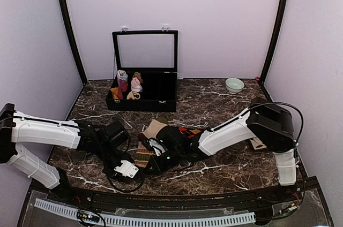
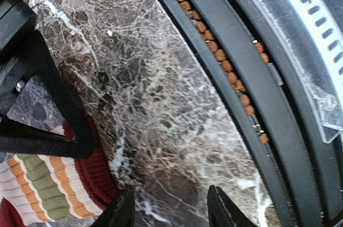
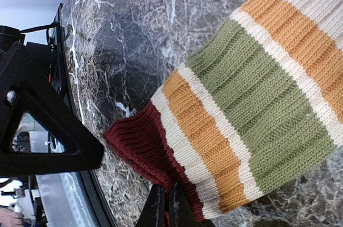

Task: Roll the socks
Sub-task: Roll the sock at the center of the board.

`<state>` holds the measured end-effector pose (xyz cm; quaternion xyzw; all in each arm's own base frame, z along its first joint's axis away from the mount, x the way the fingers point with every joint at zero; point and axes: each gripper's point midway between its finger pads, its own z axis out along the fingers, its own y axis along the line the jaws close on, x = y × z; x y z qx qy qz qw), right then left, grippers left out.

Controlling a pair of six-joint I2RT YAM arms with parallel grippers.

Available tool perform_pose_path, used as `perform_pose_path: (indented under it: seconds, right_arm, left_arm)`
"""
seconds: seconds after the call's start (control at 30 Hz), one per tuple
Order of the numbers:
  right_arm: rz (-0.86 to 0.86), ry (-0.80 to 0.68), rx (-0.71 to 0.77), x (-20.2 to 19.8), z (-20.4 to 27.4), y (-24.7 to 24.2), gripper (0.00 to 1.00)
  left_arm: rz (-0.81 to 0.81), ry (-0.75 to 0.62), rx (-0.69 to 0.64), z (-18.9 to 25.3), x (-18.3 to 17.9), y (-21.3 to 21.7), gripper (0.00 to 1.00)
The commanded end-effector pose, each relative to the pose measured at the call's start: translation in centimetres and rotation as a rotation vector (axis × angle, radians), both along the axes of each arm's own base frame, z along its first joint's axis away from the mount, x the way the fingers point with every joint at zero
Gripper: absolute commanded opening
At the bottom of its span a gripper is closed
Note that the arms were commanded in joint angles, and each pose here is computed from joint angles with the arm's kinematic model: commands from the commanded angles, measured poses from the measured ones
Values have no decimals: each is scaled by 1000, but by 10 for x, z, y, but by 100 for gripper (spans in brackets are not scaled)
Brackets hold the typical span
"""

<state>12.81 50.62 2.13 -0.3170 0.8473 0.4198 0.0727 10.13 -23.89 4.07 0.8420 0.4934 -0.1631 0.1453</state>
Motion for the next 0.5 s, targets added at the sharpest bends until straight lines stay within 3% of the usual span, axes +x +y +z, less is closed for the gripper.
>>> perform_pose_path:
  seconds: [0.0,0.47]
  right_arm:
    - [-33,188,-237,-20,-57,-41,0]
    - [-33,221,-279,-20,-64,-48,0]
  left_arm:
    - [-72,-113,-35,1,15,-15,47]
    - [-64,-146,-30,-10,31,-31,42]
